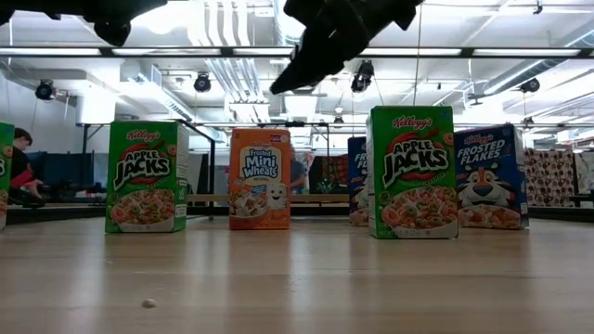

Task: Stack cereal on shelf
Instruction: Put the center orange cereal box on the shelf

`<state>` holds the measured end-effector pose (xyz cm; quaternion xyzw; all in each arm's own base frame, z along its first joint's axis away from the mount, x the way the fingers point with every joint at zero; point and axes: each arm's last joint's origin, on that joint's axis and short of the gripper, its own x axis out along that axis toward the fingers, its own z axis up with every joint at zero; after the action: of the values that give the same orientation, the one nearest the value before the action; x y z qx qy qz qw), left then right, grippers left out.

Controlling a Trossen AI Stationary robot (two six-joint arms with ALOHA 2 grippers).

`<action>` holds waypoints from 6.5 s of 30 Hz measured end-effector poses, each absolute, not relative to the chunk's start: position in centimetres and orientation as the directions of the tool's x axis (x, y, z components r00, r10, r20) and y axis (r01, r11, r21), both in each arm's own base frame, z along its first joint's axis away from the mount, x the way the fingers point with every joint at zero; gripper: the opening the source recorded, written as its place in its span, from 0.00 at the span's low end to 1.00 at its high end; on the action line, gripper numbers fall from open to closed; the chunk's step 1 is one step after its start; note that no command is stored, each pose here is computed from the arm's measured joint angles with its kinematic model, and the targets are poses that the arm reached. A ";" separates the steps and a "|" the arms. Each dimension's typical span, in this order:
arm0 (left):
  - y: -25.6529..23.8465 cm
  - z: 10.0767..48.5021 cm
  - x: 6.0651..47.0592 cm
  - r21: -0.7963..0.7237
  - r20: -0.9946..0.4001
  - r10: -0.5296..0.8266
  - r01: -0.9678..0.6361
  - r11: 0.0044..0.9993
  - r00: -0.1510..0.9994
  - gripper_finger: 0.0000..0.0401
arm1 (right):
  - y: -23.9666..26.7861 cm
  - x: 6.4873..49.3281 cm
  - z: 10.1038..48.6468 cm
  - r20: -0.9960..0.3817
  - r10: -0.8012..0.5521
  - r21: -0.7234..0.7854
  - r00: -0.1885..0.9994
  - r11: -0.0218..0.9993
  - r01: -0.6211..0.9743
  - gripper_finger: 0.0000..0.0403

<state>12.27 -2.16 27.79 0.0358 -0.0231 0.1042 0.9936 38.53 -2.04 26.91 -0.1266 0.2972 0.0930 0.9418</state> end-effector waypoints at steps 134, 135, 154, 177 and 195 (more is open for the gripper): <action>-2.4 27.7 13.1 0.021 0.041 0.203 -0.204 0.979 0.978 0.00 | -22.2 40.3 25.4 -0.636 -0.127 -0.066 0.761 0.992 0.111 0.53; -2.4 27.7 13.1 0.020 0.041 0.203 -0.204 0.979 0.978 0.00 | -22.2 40.3 25.4 -0.635 -0.128 -0.067 0.762 0.992 0.111 0.54; -2.4 27.7 13.1 0.021 0.040 0.203 -0.204 0.979 0.978 0.00 | -22.0 40.1 25.9 -0.627 -0.131 -0.037 0.768 0.990 0.138 0.66; -2.4 27.7 13.1 -0.006 0.042 0.203 -0.203 0.979 0.978 0.00 | -17.6 38.1 32.7 -0.583 -0.103 0.044 0.806 0.986 0.158 0.48; -2.4 27.7 13.1 -0.005 0.041 0.202 -0.202 0.979 0.979 0.00 | -18.6 37.9 26.5 -0.762 -0.243 -0.068 0.601 0.952 0.298 0.08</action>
<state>13.11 -2.42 27.67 -0.0006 -0.0205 0.1016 0.9946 37.86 -18.60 26.54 0.0331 0.4204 -0.1513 0.8940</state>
